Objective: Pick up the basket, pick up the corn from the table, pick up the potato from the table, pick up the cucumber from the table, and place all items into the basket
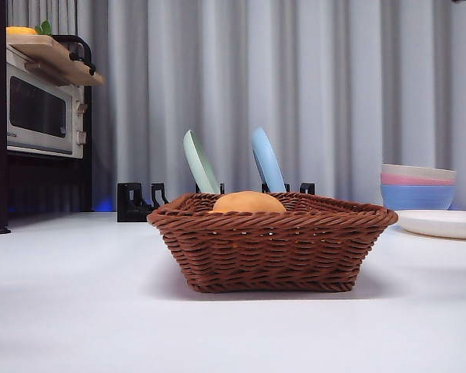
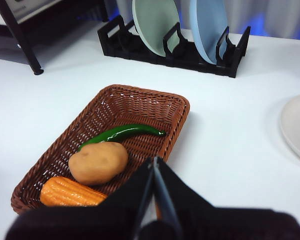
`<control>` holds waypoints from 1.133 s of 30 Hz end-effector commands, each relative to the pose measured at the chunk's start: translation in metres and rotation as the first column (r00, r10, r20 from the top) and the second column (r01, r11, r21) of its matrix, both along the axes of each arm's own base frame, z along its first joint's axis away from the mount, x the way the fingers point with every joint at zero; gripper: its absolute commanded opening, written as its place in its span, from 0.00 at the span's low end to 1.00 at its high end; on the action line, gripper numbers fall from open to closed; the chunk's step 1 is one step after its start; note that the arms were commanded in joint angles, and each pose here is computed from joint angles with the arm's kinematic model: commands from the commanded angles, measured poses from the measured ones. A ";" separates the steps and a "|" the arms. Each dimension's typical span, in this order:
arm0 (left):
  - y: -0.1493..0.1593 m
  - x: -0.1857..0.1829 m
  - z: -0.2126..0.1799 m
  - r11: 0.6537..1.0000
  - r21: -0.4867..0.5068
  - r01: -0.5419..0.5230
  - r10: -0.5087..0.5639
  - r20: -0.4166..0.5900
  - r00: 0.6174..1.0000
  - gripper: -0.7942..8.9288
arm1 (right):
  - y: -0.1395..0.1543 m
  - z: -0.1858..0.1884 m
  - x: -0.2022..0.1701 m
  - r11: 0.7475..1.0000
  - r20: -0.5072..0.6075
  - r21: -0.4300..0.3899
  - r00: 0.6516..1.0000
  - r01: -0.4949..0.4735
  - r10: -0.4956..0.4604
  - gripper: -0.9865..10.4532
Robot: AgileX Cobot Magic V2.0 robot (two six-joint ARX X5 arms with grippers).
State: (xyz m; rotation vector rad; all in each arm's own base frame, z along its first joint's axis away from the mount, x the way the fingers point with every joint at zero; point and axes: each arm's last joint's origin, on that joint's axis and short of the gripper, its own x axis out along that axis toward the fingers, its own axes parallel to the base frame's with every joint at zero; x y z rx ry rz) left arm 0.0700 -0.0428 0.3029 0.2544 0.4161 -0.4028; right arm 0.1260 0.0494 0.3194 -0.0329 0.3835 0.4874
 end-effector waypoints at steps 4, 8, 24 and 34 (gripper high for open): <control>0.000 0.001 -0.003 1.000 0.008 -0.009 0.009 -0.024 1.000 0.08 | 0.001 -0.002 0.002 1.000 -0.012 0.000 1.000 0.005 -0.005 0.09; 0.000 0.001 -0.002 1.000 0.006 -0.009 0.010 -0.022 1.000 0.08 | 0.001 -0.002 0.002 1.000 -0.012 0.000 1.000 0.006 -0.006 0.09; 0.025 0.005 -0.005 0.951 -0.207 -0.229 0.276 0.236 0.932 0.08 | 0.001 -0.002 0.002 1.000 -0.012 0.000 1.000 0.005 -0.005 0.09; 0.042 0.019 -0.083 0.913 -0.243 -0.327 0.386 0.259 0.885 0.08 | 0.001 -0.002 0.002 1.000 -0.012 0.000 1.000 0.005 -0.005 0.09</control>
